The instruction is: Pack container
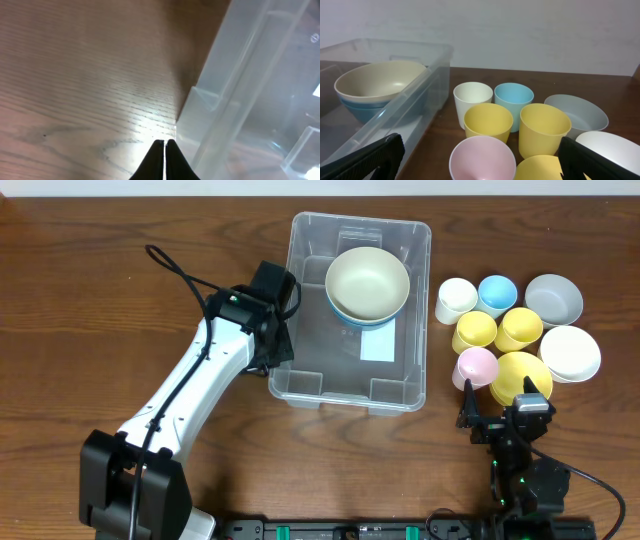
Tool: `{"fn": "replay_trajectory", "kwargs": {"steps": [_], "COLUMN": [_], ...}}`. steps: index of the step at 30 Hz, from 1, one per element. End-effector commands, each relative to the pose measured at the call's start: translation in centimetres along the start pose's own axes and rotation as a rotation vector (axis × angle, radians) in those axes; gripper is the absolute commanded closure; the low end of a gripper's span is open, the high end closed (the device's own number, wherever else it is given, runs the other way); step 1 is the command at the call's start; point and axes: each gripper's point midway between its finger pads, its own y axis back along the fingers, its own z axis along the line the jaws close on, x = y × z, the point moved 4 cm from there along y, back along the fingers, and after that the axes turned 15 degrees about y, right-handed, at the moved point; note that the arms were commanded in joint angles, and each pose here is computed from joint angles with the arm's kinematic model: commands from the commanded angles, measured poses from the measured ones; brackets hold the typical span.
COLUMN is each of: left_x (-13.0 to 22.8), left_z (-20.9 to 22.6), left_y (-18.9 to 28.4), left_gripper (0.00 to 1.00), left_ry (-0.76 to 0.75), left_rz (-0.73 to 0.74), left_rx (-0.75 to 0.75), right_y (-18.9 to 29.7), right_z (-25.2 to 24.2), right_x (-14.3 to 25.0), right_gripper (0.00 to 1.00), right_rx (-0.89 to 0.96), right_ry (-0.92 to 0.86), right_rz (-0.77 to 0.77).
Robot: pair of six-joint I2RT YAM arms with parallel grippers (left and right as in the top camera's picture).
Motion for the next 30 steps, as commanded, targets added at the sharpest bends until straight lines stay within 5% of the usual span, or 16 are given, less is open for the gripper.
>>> {"fn": "replay_trajectory", "kwargs": {"steps": [1,11,26,27,29,30], "left_x": [0.9,1.1,-6.3,-6.7,-7.4,-7.8], "left_z": [-0.4,-0.4,7.6,8.3,9.5,10.1], "left_y": [0.1,0.1,0.2,0.2,0.2,0.2], "left_gripper": [0.94,0.94,0.89,0.85,0.25,0.22], "left_ry": [-0.019,-0.030,0.178,0.203,0.245,0.265], "left_rz": [0.058,0.073,-0.169,-0.171,-0.172,-0.174], "left_rx": [0.042,0.044,-0.210,-0.214,-0.222,-0.225], "right_y": [0.0,0.0,0.0,0.0,0.0,0.0], "right_z": [0.0,0.0,0.0,0.0,0.0,0.0], "right_x": [0.1,0.1,0.1,0.0,0.0,0.0], "right_gripper": [0.01,0.01,0.01,0.01,0.01,0.01], "right_rx": [0.000,0.000,0.000,0.000,0.000,0.000], "right_ry": [-0.010,-0.011,-0.011,-0.011,-0.010,-0.010], "right_rz": [0.000,0.000,0.000,-0.001,0.000,0.000]}}
